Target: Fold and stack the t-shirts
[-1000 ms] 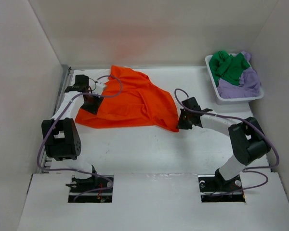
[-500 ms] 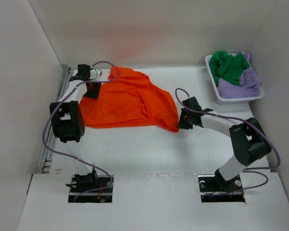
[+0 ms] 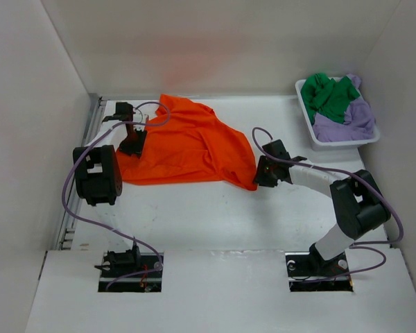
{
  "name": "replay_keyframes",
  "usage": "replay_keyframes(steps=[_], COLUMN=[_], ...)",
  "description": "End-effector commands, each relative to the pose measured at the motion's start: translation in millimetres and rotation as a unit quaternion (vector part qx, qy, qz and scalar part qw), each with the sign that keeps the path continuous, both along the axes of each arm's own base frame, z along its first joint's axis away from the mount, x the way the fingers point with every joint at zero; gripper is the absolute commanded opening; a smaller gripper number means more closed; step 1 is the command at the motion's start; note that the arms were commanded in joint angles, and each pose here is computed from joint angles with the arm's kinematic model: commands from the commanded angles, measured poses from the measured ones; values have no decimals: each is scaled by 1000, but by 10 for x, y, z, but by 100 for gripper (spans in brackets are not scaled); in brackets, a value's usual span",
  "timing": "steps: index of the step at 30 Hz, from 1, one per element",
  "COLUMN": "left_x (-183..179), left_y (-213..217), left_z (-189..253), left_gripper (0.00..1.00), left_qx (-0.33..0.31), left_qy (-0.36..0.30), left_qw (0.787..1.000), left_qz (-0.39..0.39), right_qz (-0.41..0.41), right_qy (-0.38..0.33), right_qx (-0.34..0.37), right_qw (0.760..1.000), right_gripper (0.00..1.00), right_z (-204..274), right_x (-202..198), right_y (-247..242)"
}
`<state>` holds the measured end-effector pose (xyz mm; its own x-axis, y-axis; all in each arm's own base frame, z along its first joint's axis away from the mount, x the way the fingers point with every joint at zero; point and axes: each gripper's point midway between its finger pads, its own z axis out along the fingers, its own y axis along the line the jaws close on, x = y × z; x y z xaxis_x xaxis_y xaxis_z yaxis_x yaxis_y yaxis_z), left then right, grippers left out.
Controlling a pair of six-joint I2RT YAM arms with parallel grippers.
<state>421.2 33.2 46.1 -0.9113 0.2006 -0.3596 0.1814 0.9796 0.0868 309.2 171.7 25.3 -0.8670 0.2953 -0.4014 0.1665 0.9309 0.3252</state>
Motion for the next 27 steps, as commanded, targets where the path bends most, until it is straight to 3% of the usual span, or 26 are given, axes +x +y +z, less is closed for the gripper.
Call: replay_keyframes(steps=[1, 6, 12, 15, 20, 27], left_x=[-18, -101, -202, -237, -181, 68], left_y=[-14, -122, -165, -148, -82, -55], left_z=[-38, -35, 59, 116, 189, 464], left_gripper=[32, 11, 0, 0, 2, 30], left_qx=[-3, -12, -27, -34, -31, -29], left_qy=[8, 20, 15, 7, -14, -78], left_qw=[1000, 1000, 999, 999, 999, 997], left_qz=[9, -5, -10, -4, 4, 5], right_qz=[0, 0, 2, 12, 18, 19], right_qy=[-17, -10, -2, 9, 18, 10], right_qx=[-1, -9, -14, -10, -5, -6], right_qw=[1000, 1000, 1000, 1000, 1000, 1000], right_gripper=[40, 46, 50, 38, 3, 0], right_z=[97, 48, -4, -46, -99, -37], right_x=[63, 64, 86, 60, 24, 20], right_y=[23, 8, 33, 96, 155, 135])
